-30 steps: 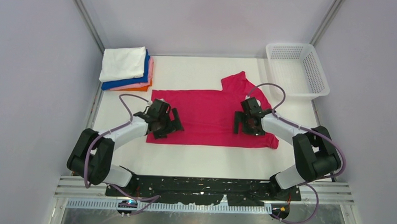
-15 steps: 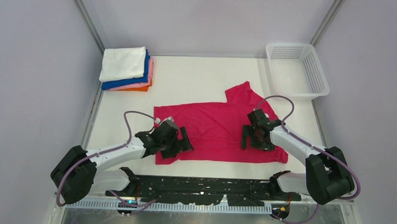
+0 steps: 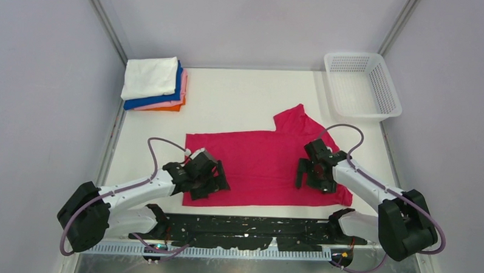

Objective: Fold and stack the t-shirts
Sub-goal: Fold the flattened tshirt in 1/3 of the way

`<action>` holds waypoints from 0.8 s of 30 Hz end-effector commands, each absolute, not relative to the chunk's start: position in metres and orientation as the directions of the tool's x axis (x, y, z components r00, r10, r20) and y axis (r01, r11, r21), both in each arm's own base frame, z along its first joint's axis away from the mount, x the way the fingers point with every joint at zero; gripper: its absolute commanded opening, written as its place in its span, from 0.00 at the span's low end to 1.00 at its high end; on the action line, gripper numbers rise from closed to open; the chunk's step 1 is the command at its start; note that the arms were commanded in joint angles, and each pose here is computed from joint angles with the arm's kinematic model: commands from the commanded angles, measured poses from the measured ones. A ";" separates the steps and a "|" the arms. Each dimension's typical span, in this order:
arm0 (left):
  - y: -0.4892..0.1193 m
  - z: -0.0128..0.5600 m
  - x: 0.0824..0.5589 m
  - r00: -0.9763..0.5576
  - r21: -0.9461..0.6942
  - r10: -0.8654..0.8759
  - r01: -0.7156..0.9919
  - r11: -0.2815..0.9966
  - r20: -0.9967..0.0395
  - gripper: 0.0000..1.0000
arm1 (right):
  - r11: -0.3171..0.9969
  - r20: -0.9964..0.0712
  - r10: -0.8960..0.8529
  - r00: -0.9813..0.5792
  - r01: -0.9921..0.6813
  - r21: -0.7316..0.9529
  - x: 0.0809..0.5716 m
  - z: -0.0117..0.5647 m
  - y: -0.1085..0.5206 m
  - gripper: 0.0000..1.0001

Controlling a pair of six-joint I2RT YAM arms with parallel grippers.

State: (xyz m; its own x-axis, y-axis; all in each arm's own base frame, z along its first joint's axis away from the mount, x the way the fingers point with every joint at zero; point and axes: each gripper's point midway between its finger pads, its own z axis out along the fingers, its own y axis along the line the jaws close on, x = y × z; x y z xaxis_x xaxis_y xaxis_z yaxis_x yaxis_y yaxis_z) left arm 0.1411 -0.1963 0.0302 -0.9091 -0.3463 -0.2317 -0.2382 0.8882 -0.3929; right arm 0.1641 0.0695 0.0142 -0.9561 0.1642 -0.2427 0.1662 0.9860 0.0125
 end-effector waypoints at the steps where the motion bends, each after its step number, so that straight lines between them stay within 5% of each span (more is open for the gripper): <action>1: -0.147 -0.003 0.115 -0.939 -0.142 -0.271 -0.245 0.959 -0.212 1.00 | 0.974 -0.194 0.225 -0.955 0.224 0.027 0.142 0.015 0.068 0.95; 11: -0.159 0.013 0.121 -0.940 -0.223 -0.242 -0.189 0.956 -0.239 1.00 | 0.965 -0.260 0.262 -0.930 0.250 0.080 0.141 0.031 0.069 0.95; 21: -0.181 0.086 0.173 -0.871 -0.295 -0.214 -0.084 0.952 -0.442 1.00 | 0.960 -0.665 0.238 -0.708 0.066 0.273 0.227 0.118 0.094 0.95; 24: -0.181 0.101 0.189 -0.846 -0.313 -0.234 -0.084 0.946 -0.479 1.00 | 0.927 -0.700 0.263 -0.664 -0.027 0.375 0.247 0.121 0.120 0.95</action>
